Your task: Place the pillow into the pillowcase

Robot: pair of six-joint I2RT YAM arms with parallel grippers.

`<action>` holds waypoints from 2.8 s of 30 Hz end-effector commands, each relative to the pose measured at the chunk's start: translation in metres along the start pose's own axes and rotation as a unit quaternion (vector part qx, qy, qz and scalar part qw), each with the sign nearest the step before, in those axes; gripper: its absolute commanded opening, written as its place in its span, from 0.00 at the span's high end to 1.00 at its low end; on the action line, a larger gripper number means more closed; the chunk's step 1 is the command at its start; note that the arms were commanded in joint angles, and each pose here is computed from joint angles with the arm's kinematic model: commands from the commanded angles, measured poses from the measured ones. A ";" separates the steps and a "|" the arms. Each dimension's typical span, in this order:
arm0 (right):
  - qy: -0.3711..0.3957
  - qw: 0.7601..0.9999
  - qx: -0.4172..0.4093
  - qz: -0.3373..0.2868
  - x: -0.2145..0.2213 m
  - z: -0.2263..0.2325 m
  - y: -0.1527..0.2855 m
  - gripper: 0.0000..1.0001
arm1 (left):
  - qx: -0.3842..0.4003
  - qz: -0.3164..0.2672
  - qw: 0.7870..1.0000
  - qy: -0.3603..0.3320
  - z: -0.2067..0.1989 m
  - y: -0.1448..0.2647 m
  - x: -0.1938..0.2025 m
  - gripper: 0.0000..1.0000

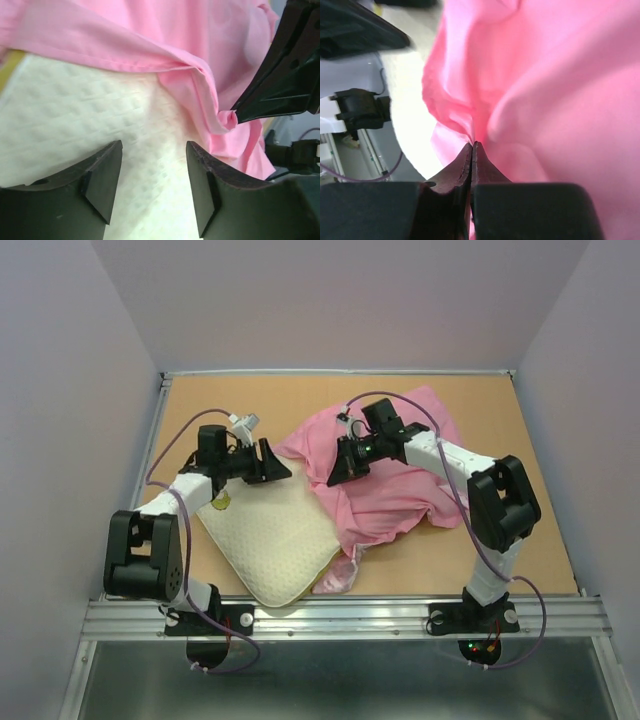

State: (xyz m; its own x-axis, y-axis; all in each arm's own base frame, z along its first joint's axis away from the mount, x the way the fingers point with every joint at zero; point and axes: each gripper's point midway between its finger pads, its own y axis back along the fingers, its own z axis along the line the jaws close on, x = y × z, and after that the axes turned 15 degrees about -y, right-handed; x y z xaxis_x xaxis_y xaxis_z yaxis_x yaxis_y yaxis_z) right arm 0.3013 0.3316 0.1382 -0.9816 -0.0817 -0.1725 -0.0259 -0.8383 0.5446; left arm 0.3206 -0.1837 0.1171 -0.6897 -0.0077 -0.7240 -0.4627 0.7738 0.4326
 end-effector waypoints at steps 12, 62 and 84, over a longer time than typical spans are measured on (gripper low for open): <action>0.039 0.999 0.011 0.008 0.020 -0.010 0.003 0.99 | -0.134 0.330 0.903 -0.240 0.085 0.103 0.068 0.27; 0.081 0.946 0.142 -0.280 -0.086 -0.002 0.149 0.02 | -0.065 0.049 0.872 -0.483 -0.055 0.016 -0.023 0.01; -0.161 0.956 0.183 -0.166 0.066 -0.135 0.168 0.02 | 0.077 0.245 0.818 -0.515 -0.121 -0.108 0.128 0.78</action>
State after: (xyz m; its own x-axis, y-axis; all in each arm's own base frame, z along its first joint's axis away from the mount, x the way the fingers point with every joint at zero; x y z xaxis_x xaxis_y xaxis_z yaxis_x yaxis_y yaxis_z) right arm 0.2730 0.1090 0.1065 -0.8895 0.4291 -0.1571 -0.3823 -0.5104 0.7703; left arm 0.1919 -0.3487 0.0443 0.2788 0.8124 -0.5121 -0.1792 0.5679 0.8034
